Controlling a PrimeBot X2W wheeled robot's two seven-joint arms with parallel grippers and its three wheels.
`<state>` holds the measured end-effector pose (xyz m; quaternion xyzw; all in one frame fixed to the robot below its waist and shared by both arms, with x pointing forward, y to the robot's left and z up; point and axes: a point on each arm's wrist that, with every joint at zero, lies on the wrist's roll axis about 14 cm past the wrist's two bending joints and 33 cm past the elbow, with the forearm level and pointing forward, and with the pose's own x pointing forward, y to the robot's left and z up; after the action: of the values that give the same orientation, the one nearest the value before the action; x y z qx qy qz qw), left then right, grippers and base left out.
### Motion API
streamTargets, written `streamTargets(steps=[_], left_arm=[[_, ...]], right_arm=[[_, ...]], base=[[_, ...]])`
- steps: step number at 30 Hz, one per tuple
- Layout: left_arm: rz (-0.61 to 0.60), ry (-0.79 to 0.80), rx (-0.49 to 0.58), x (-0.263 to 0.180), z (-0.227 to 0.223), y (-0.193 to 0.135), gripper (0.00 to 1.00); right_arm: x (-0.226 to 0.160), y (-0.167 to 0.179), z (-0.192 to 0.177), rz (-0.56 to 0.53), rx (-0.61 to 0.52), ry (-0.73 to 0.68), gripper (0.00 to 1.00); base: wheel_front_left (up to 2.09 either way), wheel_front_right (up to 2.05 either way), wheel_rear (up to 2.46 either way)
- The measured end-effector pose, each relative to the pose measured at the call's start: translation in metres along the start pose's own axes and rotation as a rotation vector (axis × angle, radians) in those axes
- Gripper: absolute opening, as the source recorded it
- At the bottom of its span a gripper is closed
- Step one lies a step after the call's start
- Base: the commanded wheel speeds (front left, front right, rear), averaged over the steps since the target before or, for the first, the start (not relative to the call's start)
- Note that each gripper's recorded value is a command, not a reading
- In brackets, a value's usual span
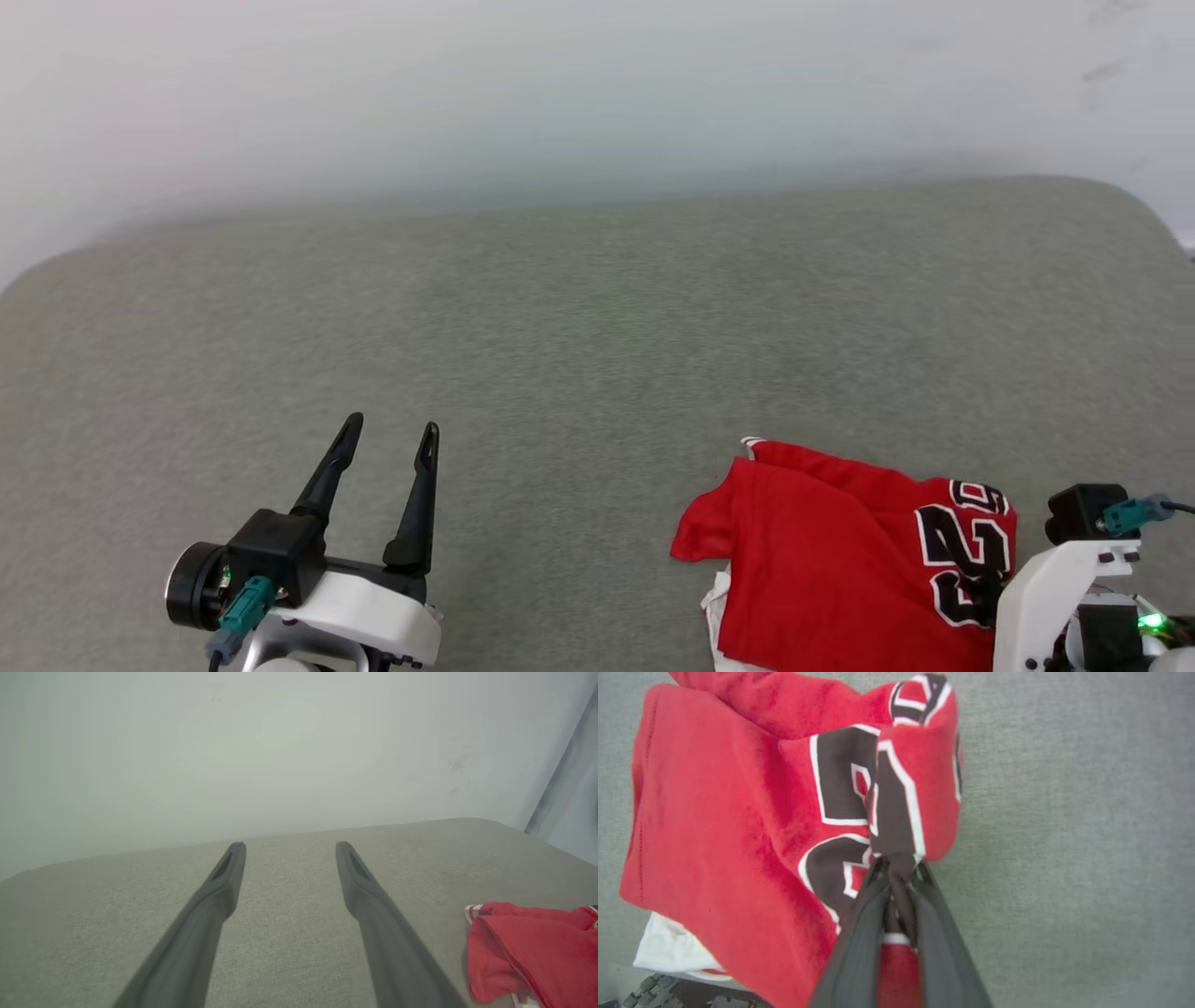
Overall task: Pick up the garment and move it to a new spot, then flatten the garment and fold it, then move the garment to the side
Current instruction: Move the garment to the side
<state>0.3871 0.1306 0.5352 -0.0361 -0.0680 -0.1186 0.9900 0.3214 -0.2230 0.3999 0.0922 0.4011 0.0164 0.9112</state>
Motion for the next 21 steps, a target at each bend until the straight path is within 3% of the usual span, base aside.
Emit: streamTargets(steps=[10, 21], left_arm=[[-0.206, 0.000, -0.040, 0.044, -0.009, -0.061, 1.00], [-0.327, 0.011, -0.078, 0.096, -0.040, -0.082, 1.00]], right_arm=[[-0.030, -0.073, 0.033, -0.198, 0.060, -0.131, 0.00], [-0.022, -0.163, 0.111, -0.463, 0.025, -0.253, 0.00]], base=[[0.00, 0.00, 0.00], [0.00, 0.00, 0.00]])
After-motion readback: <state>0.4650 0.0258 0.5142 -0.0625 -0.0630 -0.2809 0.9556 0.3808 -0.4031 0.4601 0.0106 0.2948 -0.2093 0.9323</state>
